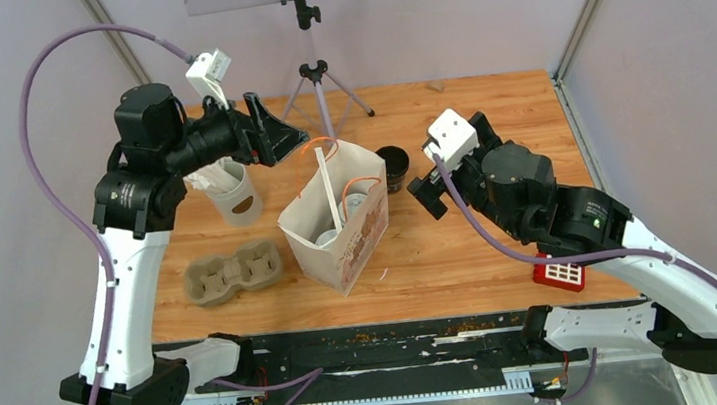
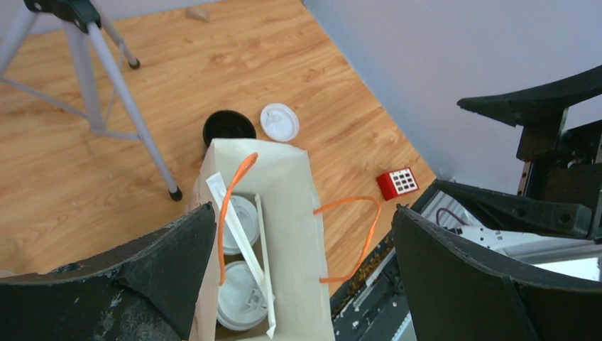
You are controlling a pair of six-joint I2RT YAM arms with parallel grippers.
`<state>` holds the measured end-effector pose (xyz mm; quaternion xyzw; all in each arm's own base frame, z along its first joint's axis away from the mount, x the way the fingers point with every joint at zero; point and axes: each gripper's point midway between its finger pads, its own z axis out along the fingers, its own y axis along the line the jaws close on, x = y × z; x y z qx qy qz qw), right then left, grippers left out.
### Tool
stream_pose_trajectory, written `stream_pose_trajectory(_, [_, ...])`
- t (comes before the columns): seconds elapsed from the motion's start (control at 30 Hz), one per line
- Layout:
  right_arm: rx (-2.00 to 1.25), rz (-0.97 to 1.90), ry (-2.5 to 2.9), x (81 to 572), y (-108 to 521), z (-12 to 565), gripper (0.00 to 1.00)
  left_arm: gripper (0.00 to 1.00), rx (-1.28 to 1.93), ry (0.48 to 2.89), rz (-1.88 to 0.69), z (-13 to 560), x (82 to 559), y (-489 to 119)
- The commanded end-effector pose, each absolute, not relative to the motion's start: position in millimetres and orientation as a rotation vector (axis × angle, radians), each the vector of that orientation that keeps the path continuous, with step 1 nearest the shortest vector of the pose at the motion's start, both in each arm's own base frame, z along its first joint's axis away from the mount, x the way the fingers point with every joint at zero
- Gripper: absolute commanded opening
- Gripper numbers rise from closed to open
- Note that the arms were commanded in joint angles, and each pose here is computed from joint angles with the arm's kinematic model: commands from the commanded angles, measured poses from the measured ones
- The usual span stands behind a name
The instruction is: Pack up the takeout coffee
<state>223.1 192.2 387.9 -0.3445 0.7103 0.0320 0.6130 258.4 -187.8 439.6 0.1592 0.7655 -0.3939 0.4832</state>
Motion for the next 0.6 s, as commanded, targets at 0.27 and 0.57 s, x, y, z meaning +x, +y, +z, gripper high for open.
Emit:
stream_pose_trajectory(0.27, [-0.701,0.36,1.645,204.0,215.0,437.4,1.0,1.0,0.241,1.668,-0.778,514.5,247.7,-151.6])
stream_pose_trajectory(0.57, [-0.491,0.558,1.638,193.1,212.7,460.6,1.0,1.0,0.214,1.613,-0.768,499.3,218.6,-139.1])
